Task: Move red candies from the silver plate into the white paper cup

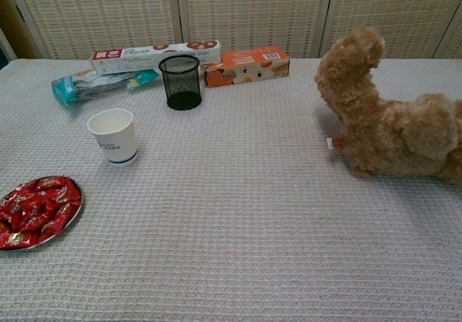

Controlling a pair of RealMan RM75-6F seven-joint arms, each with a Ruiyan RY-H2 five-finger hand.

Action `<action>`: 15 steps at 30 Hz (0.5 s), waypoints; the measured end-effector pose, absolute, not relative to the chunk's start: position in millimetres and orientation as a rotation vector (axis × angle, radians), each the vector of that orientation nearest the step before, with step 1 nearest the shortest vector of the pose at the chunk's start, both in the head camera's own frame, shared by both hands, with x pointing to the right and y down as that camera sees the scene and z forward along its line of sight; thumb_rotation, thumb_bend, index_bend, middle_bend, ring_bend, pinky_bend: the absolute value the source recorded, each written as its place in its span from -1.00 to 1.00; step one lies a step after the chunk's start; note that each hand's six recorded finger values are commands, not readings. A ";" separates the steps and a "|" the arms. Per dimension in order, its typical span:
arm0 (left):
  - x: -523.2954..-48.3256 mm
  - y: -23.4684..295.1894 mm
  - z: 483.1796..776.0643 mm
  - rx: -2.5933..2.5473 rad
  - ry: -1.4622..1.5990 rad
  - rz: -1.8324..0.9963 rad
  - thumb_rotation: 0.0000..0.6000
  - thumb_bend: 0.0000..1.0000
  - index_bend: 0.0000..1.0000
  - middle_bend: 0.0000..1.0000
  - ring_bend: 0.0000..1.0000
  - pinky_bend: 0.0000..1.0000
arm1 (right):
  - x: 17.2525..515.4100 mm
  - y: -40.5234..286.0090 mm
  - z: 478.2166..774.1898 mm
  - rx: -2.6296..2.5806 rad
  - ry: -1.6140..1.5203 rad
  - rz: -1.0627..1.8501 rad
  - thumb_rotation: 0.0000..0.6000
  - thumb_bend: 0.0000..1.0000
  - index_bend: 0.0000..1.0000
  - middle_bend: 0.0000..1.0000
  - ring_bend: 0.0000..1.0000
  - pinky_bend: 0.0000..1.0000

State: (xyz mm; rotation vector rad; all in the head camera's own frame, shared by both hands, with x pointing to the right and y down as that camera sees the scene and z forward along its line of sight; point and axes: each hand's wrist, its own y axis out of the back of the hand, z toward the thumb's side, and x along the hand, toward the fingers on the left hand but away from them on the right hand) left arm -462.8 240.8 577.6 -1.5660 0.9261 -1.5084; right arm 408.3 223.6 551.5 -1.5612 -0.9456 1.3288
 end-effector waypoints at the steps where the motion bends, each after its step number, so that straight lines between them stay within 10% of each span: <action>1: -462.4 240.8 578.2 -1.566 0.921 -1.512 1.00 -0.17 -1.00 -1.00 -1.00 -0.61 | 408.1 223.4 551.3 -1.561 -0.945 1.325 1.00 -0.87 -1.00 -1.00 -1.00 -1.00; 8: -448.6 248.5 584.0 -1.626 0.854 -1.488 1.00 -0.17 -1.00 -1.00 -1.00 -0.56 | 410.4 222.9 547.4 -1.564 -0.972 1.306 1.00 -0.87 -1.00 -1.00 -1.00 -1.00; 15: -428.4 268.6 602.2 -1.703 0.687 -1.513 1.00 -0.17 -1.00 -1.00 -0.99 0.13 | 406.7 225.5 546.0 -1.578 -0.959 1.292 1.00 -0.87 -1.00 -1.00 -1.00 -1.00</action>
